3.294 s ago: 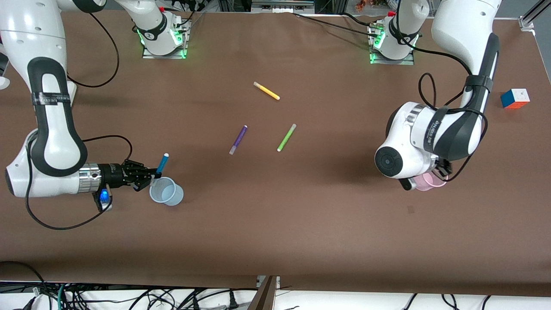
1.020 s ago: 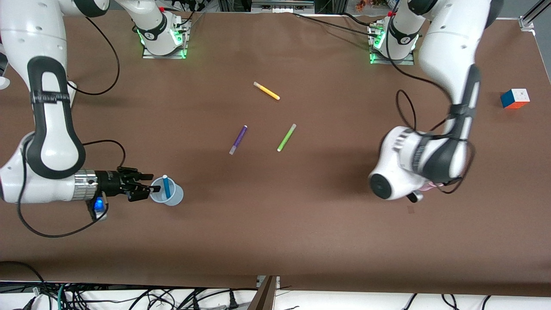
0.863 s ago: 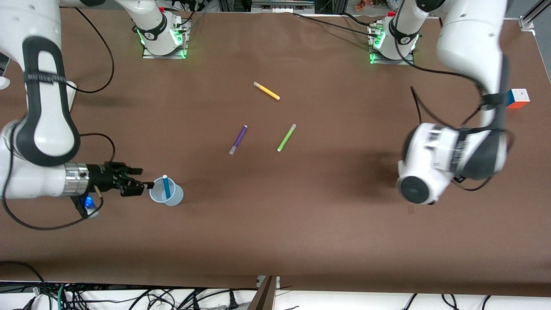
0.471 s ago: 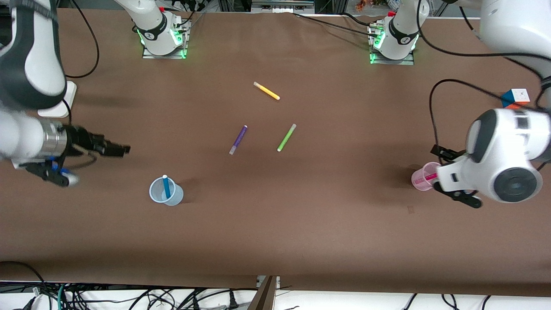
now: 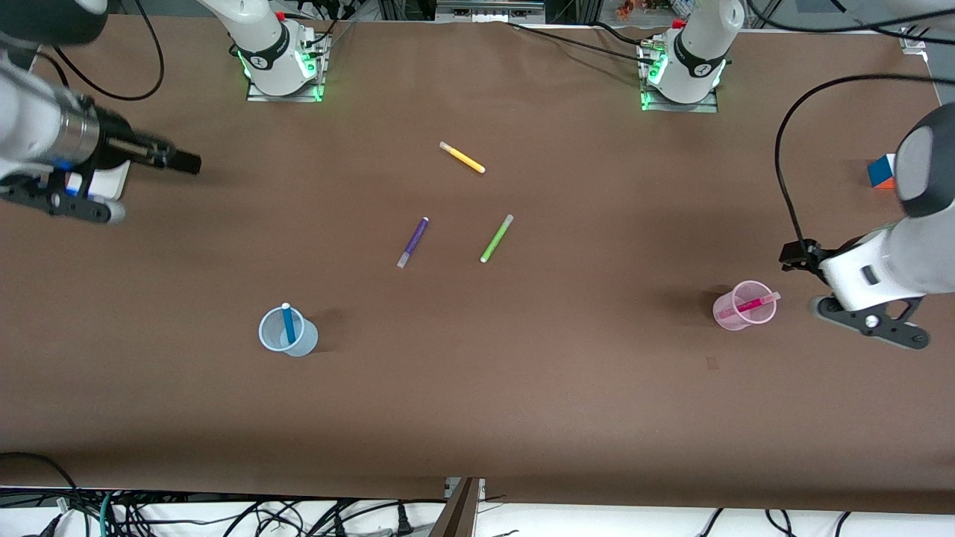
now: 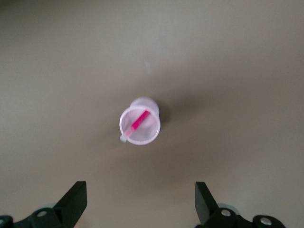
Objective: Place pink and blue markers in matching cups
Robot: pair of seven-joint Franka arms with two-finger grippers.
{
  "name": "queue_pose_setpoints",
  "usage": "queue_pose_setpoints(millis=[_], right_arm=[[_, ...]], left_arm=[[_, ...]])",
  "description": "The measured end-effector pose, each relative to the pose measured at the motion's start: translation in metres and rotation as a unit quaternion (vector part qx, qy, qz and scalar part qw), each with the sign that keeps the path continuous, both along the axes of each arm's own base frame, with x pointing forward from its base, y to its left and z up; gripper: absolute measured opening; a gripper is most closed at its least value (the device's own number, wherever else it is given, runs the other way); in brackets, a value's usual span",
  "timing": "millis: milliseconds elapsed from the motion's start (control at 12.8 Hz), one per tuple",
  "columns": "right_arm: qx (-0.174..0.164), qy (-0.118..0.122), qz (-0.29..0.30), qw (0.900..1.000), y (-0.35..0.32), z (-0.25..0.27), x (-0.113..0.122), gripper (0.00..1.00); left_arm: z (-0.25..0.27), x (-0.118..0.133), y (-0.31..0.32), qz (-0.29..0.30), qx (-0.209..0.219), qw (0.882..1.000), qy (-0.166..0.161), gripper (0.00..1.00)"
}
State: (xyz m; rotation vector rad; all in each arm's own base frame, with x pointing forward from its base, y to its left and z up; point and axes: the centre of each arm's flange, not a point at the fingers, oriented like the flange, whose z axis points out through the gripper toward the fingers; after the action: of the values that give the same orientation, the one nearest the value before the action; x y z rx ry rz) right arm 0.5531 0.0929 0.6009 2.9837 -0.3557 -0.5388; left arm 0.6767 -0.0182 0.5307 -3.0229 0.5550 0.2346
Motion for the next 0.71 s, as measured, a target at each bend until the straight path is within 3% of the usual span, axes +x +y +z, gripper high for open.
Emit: queue_pose_setpoints(millis=[157, 471, 706], right_arm=[[-0.004, -0.011, 0.004, 1.0, 0.002, -0.001, -0.013, 0.99], [0.008, -0.095, 0.006, 0.995, 0.008, -0.008, 0.004, 0.99], [0.01, -0.107, 0.006, 0.994, 0.009, -0.01, 0.008, 0.99]], left_arm=[[0.023, -0.007, 0.01, 0.017, -0.008, 0.999, -0.038, 1.0], [0.05, -0.065, 0.002, 0.148, -0.016, 0.986, -0.078, 1.0], [0.059, -0.103, -0.01, 0.148, -0.013, 0.984, -0.098, 1.0]])
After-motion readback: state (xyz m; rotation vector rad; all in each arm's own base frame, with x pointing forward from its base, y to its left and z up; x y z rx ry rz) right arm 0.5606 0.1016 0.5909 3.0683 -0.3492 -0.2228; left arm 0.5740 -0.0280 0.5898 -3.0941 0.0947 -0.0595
